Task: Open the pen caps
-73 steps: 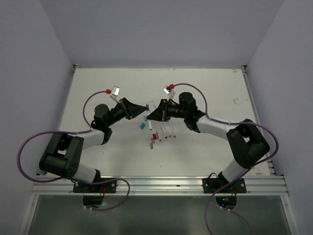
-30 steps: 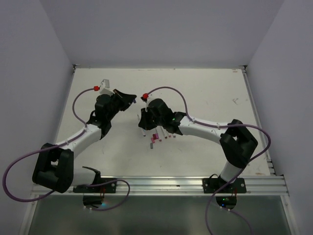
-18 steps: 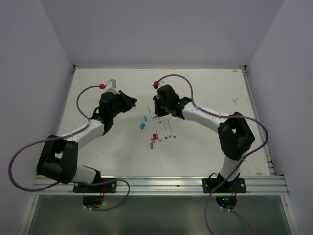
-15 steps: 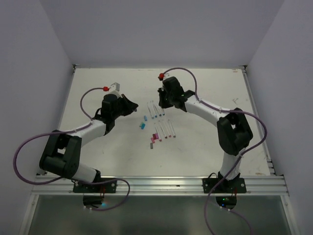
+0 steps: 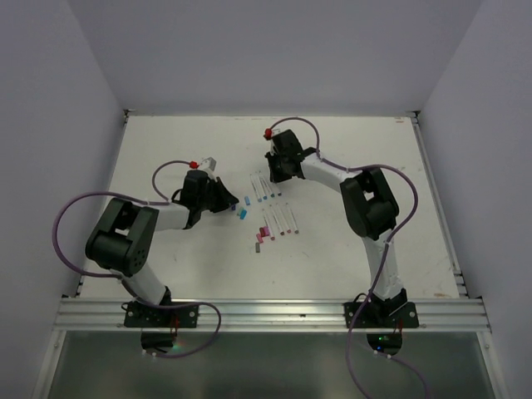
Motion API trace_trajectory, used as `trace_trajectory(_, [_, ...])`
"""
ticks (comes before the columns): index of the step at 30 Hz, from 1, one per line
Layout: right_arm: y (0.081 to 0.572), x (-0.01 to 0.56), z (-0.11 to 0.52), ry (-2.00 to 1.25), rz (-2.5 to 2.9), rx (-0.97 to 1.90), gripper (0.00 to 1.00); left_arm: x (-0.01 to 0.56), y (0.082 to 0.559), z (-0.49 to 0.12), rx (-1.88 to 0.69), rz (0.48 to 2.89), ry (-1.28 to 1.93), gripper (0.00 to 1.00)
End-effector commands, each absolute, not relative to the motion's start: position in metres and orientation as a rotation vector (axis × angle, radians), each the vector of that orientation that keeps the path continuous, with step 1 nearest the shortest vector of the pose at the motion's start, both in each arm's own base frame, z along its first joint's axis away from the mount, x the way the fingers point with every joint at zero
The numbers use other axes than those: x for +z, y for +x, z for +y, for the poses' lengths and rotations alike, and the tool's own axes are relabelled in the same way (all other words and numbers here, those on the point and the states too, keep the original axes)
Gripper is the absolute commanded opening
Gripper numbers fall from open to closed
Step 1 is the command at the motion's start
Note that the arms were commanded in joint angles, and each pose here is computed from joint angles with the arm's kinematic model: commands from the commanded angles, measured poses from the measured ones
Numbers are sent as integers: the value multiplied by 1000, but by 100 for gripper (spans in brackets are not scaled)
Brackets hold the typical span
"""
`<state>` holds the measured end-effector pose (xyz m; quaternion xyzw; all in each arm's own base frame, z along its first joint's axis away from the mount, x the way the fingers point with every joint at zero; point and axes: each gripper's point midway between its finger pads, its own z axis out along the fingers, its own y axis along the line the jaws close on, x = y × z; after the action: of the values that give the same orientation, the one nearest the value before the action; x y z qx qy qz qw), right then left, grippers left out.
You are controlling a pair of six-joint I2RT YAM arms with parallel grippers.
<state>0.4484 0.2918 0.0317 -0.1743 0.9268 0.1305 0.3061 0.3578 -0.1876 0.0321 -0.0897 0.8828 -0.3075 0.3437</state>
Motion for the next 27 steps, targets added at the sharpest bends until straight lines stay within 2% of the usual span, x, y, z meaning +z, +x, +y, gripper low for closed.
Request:
trace_trajectory(1, [464,50,297,-479,2397,371,0,41,368,-194,-814,2236,-163,5])
trace_trajectory(3, [463,45,298,-481,2407,396,1,39,368,-194,-819,2229,-163,10])
trace_trajectory(9, [462,37,302,-459,2425,430,15,27,368,-193,-811,2250,-182,29])
trace_trajectory(14, [462,43,302,-450,2414,440,25,29,374,-195,-817,2240,-183,31])
trace_trajectory(15, [461,46,302,-450,2411,438,31,29,375,-194,-812,2240,-187,33])
trace_trajectory(16, [462,51,301,-445,2402,436,33,32,376,-193,-810,2232,-191,37])
trace_trajectory(20, [464,68,296,-430,2376,407,41,50,383,-185,-788,2191,-203,43])
trace_trajectory(22, [464,75,291,-421,2374,386,43,65,385,-179,-761,2164,-208,53])
trace_trajectory(23, [463,87,291,-417,2355,386,44,72,386,-177,-756,2151,-208,64])
trace_trajectory(24, [459,88,286,-408,2360,375,46,76,385,-173,-742,2148,-216,99])
trace_trajectory(26, [453,96,280,-391,2352,367,48,101,382,-169,-736,2091,-208,100])
trace_trajectory(27, [442,105,274,-383,2345,370,53,106,379,-165,-717,2085,-221,100])
